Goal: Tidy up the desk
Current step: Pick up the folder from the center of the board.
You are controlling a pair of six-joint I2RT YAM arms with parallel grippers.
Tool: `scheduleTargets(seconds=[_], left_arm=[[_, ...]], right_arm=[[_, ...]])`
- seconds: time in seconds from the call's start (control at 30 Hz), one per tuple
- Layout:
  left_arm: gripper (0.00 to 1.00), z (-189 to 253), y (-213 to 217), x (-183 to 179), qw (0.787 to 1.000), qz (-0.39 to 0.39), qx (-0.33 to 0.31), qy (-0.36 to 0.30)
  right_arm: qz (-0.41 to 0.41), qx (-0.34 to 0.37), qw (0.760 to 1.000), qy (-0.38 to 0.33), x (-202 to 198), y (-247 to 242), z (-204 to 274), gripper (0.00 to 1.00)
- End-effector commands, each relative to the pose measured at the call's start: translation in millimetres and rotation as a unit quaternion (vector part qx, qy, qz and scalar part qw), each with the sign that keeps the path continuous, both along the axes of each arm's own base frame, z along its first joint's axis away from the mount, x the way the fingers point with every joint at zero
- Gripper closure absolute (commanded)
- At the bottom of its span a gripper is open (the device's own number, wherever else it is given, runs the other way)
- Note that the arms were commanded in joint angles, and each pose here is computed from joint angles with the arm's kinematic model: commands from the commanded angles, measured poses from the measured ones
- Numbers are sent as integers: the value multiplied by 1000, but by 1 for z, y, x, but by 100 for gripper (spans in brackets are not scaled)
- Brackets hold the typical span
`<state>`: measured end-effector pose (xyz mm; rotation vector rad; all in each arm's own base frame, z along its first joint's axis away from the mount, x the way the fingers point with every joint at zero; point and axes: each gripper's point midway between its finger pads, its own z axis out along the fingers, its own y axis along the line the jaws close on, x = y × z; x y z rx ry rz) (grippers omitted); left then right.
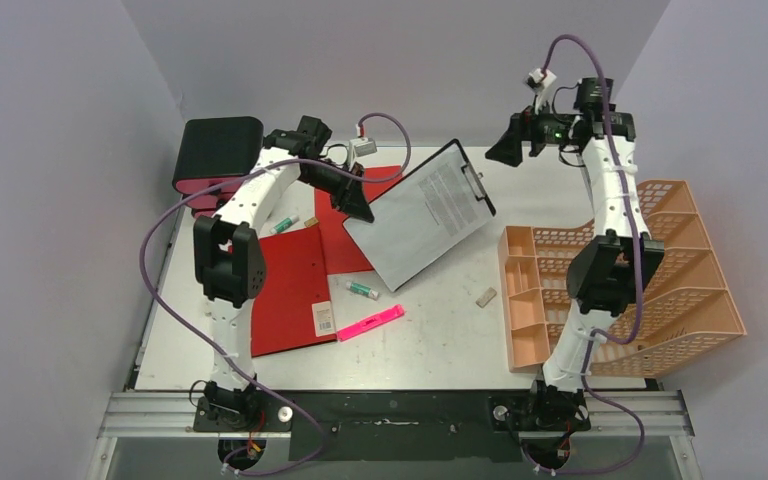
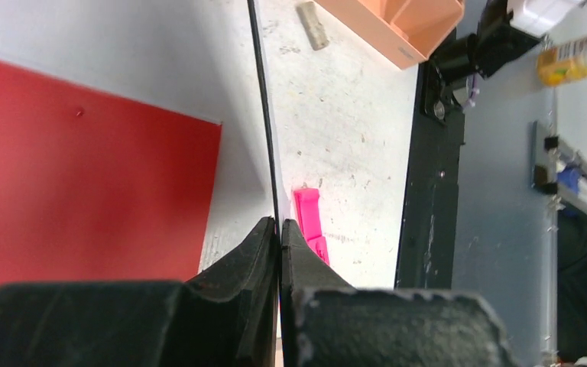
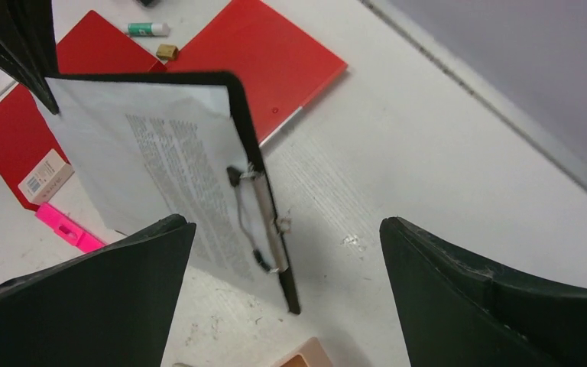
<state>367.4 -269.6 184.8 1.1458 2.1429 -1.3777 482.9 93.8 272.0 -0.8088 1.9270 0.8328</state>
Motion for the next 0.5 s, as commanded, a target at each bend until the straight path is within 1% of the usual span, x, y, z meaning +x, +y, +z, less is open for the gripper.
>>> scheduleTargets(seconds=[0.0,0.07,0.17,0.23,0.27,0.33,0.47], left_arm=[[100,52,-6,-35,993,-67,-48,-81],[100,60,-4,-47,991,-78,-49,-94],[100,69,-3,-60,988,-95,-50,-113],[100,75,-2,-65,986,-98,-55,-121],[100,78,-2,-68,986,-98,-58,-122],[100,83,-2,-69,986,-93,-64,-125],[100,86,-5,-64,987,-66,-70,-129]], right_arm=[[46,5,996,-75,-30,6,42,1],[66,-6,993,-96,-41,7,42,1],[108,-14,988,-109,-65,11,37,1],[135,-16,985,-107,-79,14,30,2],[149,-13,984,-92,-92,15,25,2],[172,-7,981,-85,-108,14,18,3],[173,-3,982,-77,-129,9,2,3]])
